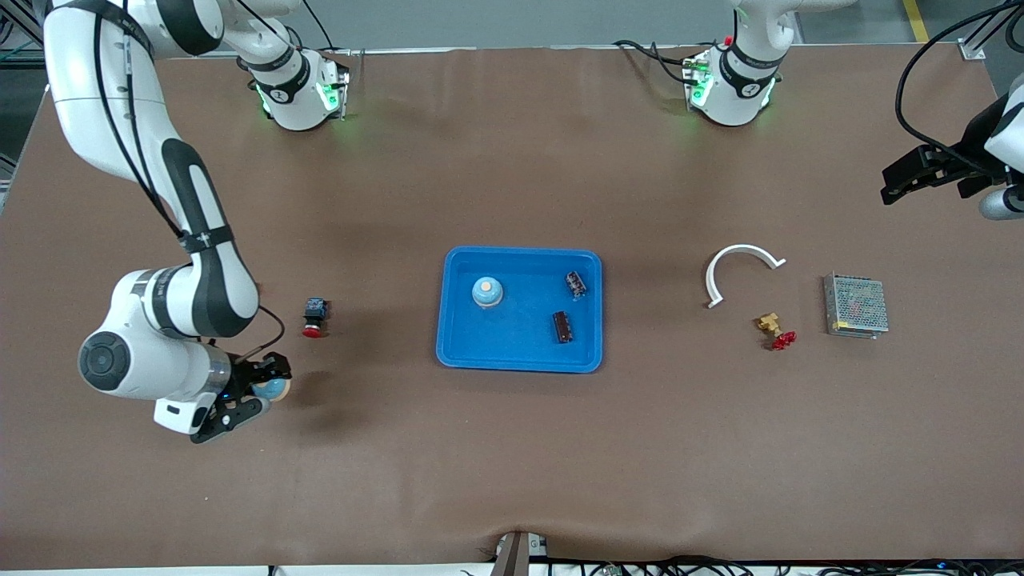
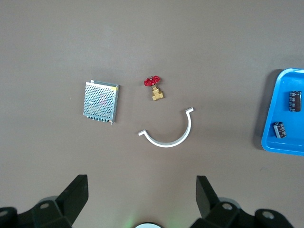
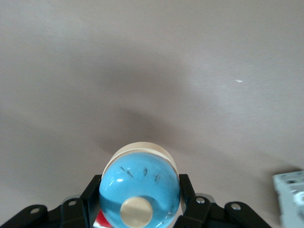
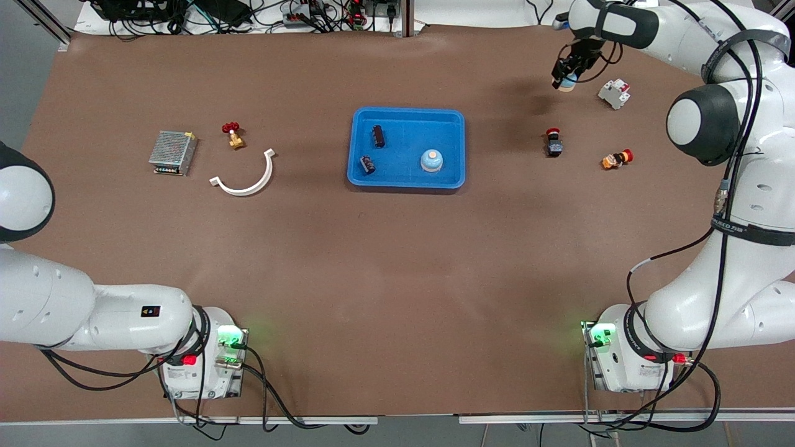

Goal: Place electrolytic capacitor and blue bell in tray
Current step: 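Lift the second bell and carry it toward the tray with the right gripper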

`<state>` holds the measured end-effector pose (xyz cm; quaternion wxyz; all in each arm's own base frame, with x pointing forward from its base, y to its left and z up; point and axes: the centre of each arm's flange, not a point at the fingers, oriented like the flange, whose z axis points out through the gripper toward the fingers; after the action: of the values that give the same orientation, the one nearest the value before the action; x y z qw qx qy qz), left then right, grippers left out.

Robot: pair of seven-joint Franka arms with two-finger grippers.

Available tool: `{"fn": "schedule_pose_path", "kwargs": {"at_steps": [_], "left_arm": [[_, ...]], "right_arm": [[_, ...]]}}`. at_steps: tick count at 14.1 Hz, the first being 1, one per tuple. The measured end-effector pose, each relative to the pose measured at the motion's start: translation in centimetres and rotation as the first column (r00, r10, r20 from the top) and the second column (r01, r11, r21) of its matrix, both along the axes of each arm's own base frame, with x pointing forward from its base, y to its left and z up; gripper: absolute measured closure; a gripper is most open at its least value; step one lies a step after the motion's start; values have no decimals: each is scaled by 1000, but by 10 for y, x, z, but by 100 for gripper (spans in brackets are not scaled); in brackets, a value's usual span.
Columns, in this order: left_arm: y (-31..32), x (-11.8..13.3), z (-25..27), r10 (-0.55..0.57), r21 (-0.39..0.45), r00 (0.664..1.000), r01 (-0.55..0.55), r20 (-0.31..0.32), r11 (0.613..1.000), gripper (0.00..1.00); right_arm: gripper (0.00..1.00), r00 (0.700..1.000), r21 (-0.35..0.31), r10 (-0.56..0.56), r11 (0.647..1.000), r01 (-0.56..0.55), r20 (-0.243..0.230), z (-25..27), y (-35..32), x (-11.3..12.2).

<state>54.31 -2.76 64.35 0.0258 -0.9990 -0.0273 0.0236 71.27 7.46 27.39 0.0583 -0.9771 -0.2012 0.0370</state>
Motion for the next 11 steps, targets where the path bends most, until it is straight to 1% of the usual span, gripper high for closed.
{"fn": "schedule_pose_path", "kwargs": {"at_steps": [2, 5, 9, 11], "left_arm": [[-1, 0, 0, -1, 0, 1000, 1, 0, 1000, 0], [-2, 0, 0, -2, 0, 1000, 2, 0, 1000, 0], [-6, 0, 0, -8, 0, 1000, 8, 0, 1000, 0], [-6, 0, 0, -8, 0, 1000, 8, 0, 1000, 0]], "right_arm": [[32, 997, -10, -73, 997, 73, -10, 16, 31, -5], [32, 984, -21, -178, 984, 178, -7, 34, 79, -14], [32, 954, -36, -300, 954, 299, -10, 44, 152, -33], [32, 932, -44, -362, 931, 361, -14, 45, 182, -43]]}}
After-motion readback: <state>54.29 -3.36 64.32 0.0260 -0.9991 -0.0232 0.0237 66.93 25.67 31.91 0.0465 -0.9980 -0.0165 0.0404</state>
